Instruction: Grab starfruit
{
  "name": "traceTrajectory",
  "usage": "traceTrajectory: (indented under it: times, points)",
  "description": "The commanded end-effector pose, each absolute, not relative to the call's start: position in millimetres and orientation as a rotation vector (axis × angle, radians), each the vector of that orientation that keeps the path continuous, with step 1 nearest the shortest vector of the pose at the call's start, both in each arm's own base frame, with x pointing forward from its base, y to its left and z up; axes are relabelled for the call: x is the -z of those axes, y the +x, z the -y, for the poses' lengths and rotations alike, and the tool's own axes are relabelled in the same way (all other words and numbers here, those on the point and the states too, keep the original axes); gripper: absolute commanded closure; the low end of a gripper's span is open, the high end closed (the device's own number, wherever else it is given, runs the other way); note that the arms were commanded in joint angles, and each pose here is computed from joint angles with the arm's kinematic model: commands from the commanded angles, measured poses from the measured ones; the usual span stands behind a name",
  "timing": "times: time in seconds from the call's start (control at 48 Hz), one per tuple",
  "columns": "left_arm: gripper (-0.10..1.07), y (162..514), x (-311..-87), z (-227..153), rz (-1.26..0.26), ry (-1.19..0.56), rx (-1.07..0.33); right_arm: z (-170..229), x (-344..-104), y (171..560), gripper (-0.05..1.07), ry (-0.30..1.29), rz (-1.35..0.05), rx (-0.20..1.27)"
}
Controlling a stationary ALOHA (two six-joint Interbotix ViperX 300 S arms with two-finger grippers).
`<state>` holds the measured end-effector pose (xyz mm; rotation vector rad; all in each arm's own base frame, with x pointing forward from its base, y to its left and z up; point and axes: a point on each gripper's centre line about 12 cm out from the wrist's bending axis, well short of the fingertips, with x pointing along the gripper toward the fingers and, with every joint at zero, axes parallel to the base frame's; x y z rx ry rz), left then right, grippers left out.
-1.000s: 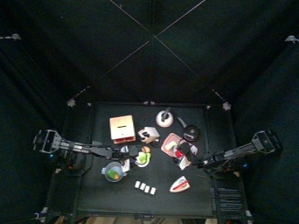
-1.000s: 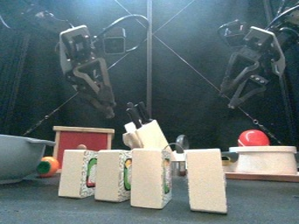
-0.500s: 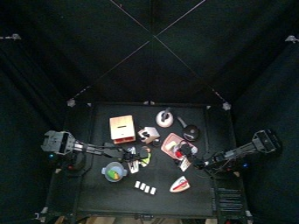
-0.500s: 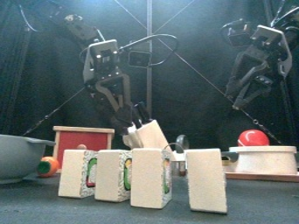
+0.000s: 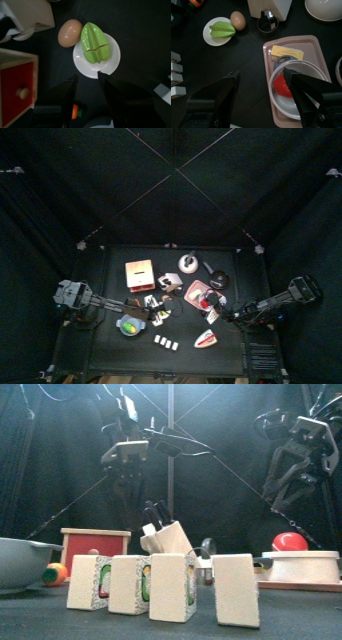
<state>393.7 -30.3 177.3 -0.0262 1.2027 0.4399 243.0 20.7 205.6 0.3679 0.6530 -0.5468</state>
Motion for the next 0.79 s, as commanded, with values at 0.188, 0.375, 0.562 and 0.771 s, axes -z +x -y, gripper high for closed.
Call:
traceTrajectory:
  times: [0.188, 0.375, 0.562, 0.771]
  points:
    - [0.12, 413, -173, 39, -1.108, -0.081, -0.414, -22, -212, 243, 0.04, 0.374, -0.635, 0.534]
    - [0.00, 422, -159, 42, -1.090, -0.104, -0.389, -21, -208, 241, 0.04, 0.371, -0.644, 0.538]
    - [0.00, 423, -143, 41, -1.115, -0.114, -0.421, -21, -206, 240, 0.04, 0.368, -0.649, 0.544]
    - [0.00, 424, -141, 32, -1.090, -0.104, -0.468, -20, -205, 239, 0.04, 0.366, -0.653, 0.546]
